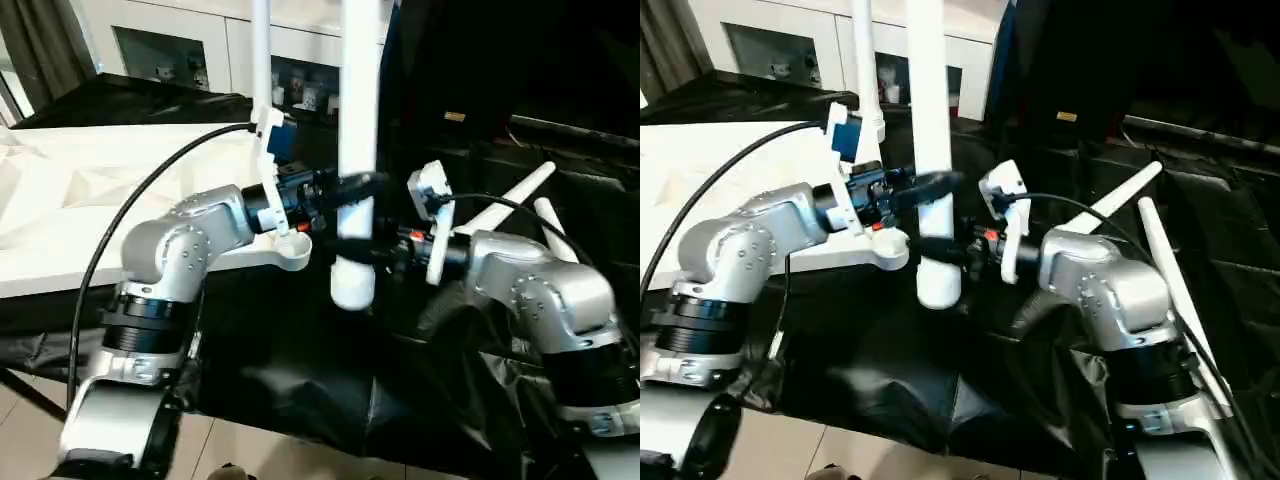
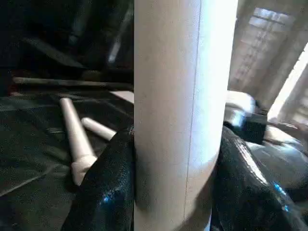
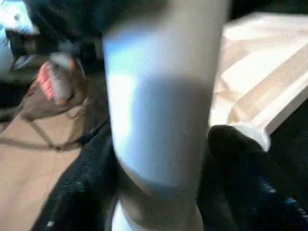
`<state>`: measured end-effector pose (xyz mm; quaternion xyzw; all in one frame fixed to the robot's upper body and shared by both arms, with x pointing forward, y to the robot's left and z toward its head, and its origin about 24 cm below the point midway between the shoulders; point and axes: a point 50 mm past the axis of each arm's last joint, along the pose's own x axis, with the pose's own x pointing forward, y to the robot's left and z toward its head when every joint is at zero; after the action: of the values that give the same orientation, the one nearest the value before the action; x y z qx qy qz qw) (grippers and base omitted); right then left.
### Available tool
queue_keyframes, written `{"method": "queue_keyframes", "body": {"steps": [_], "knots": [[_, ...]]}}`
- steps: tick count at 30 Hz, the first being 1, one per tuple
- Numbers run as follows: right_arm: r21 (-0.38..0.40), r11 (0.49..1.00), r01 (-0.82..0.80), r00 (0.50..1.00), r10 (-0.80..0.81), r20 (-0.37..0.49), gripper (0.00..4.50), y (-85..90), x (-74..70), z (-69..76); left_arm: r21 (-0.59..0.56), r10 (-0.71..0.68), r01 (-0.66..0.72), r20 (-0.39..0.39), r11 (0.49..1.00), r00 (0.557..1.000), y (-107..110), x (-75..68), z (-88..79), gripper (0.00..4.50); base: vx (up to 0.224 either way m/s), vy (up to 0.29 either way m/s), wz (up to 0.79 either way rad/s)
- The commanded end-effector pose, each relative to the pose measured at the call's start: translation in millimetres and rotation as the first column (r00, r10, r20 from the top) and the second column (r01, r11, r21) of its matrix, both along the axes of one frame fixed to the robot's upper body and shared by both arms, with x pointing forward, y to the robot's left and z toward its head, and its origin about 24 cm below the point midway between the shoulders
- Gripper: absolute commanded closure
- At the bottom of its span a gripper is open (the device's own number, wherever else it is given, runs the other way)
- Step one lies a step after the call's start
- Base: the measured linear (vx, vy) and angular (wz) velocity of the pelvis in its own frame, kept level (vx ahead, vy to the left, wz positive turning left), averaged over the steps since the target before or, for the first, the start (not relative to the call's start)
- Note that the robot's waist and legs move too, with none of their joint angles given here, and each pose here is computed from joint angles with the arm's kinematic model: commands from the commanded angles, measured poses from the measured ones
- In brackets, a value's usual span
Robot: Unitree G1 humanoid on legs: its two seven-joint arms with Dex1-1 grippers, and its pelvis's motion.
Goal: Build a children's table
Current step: Pick table leg
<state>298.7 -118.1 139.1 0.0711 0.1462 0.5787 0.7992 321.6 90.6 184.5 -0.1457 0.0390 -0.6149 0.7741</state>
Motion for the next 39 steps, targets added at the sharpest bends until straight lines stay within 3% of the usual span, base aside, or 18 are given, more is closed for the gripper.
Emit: {"method": "queue_keyframes", "body": {"steps": [1,7,25,39], "knots": [[-0.007,0.998,-0.062,0.998,0.063,0.022,1.16,3.0,-3.7,8.8,0.004,-0.063,0.063,0.04,0.998,0.997,-7.1,-4.4,9.3,2.62,0.0,0.0,0.0],[-0.04,0.989,-0.142,0.99,0.141,-0.018,1.0,1.1,-9.3,5.6,0.018,-0.12,0.119,0.063,0.993,0.991,-5.7,-6.9,11.8,2.62,0.0,0.0,0.0],[-0.005,0.991,-0.136,0.99,0.136,-0.038,1.0,6.9,-7.4,3.8,0.005,-0.176,0.176,0.078,0.984,0.981,-9.9,-13.1,12.4,2.62,0.0,0.0,0.0],[0.015,0.991,-0.132,0.99,0.132,-0.051,2.28,7.3,-7.8,3.2,0.005,-0.197,0.198,0.069,0.98,0.978,-9.2,-16.2,9.9,2.62,0.0,0.0,0.0]]}}
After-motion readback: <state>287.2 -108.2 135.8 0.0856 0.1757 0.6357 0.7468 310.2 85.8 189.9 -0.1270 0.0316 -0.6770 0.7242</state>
